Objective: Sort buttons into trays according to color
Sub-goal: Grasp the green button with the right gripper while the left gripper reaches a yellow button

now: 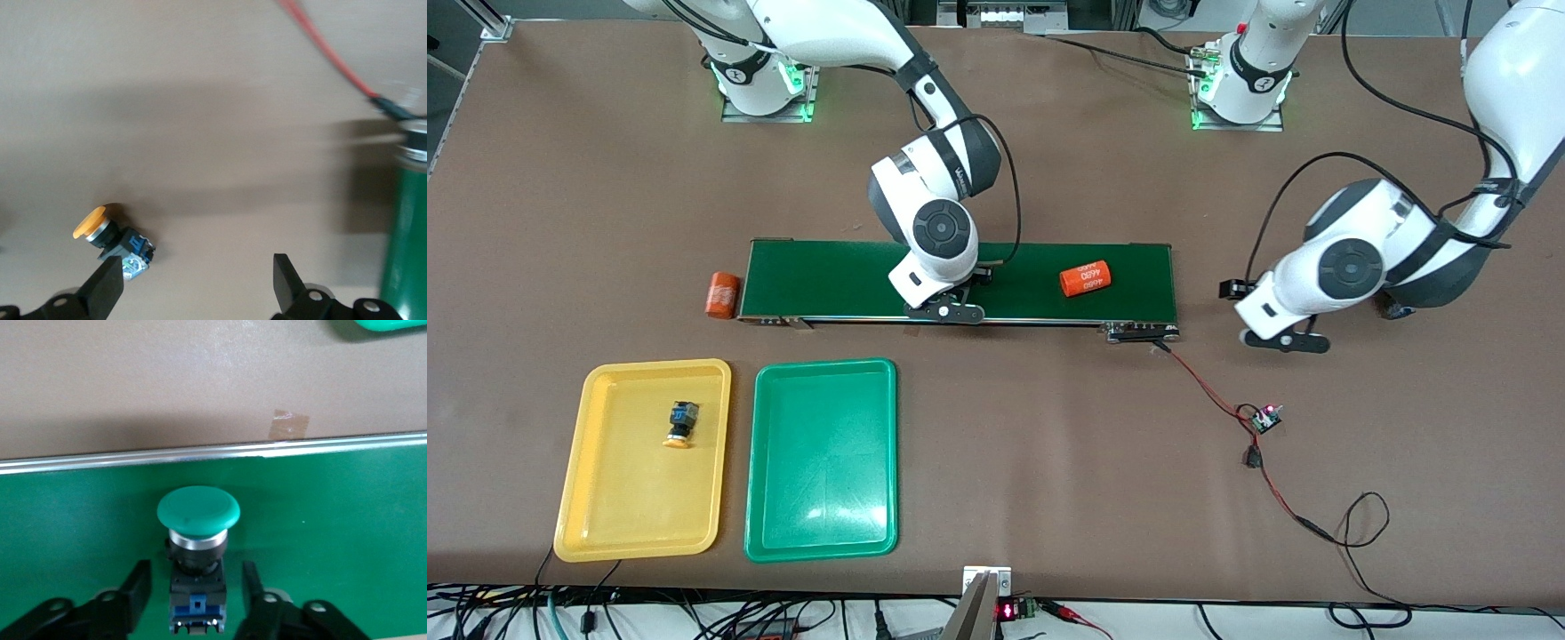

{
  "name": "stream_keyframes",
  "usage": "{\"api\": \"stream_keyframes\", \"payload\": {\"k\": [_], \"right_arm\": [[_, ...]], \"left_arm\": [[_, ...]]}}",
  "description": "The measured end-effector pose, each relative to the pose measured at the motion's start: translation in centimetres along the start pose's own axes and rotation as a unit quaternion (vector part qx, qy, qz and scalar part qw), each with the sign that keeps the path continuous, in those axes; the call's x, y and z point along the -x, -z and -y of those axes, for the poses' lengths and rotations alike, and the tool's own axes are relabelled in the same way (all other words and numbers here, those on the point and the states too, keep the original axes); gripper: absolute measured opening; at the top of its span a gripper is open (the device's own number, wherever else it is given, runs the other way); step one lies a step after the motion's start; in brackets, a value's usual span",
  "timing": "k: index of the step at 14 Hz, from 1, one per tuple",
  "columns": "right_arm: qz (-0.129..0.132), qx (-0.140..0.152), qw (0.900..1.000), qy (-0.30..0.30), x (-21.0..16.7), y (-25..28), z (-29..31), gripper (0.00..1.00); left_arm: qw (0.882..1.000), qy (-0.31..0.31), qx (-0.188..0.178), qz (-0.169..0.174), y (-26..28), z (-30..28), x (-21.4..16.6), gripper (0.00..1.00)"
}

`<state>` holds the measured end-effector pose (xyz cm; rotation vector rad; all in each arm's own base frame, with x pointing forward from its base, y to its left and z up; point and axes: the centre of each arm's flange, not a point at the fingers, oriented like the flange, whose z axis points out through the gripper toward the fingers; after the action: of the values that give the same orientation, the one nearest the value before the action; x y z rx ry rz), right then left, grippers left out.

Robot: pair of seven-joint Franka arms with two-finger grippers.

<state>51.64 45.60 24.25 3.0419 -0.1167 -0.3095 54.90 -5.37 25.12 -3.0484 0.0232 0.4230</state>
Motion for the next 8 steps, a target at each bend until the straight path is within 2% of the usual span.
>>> {"api": "stream_keyframes", "payload": {"k": [2,5,8], "right_arm": [[0.001,0.001,1.000,-0.001,-0.1,-0.3,0.0,0.35],[-0.010,-0.008,1.000,-0.007,-0.6,1.1,-0.4,0.33],[-0.041,-0.040,0.998,-0.030,-2.7,7.2,-3.1,0.33]], "left_arm": [[0.999,0.035,0.030,0.005,-3.0,3.9,1.3,0.99],[0.996,0.068,0.048,0.011,-4.5,7.6,2.3,1.00],[0.996,0.071,0.051,0.000,-3.6,7.7,1.7,1.00]]}}
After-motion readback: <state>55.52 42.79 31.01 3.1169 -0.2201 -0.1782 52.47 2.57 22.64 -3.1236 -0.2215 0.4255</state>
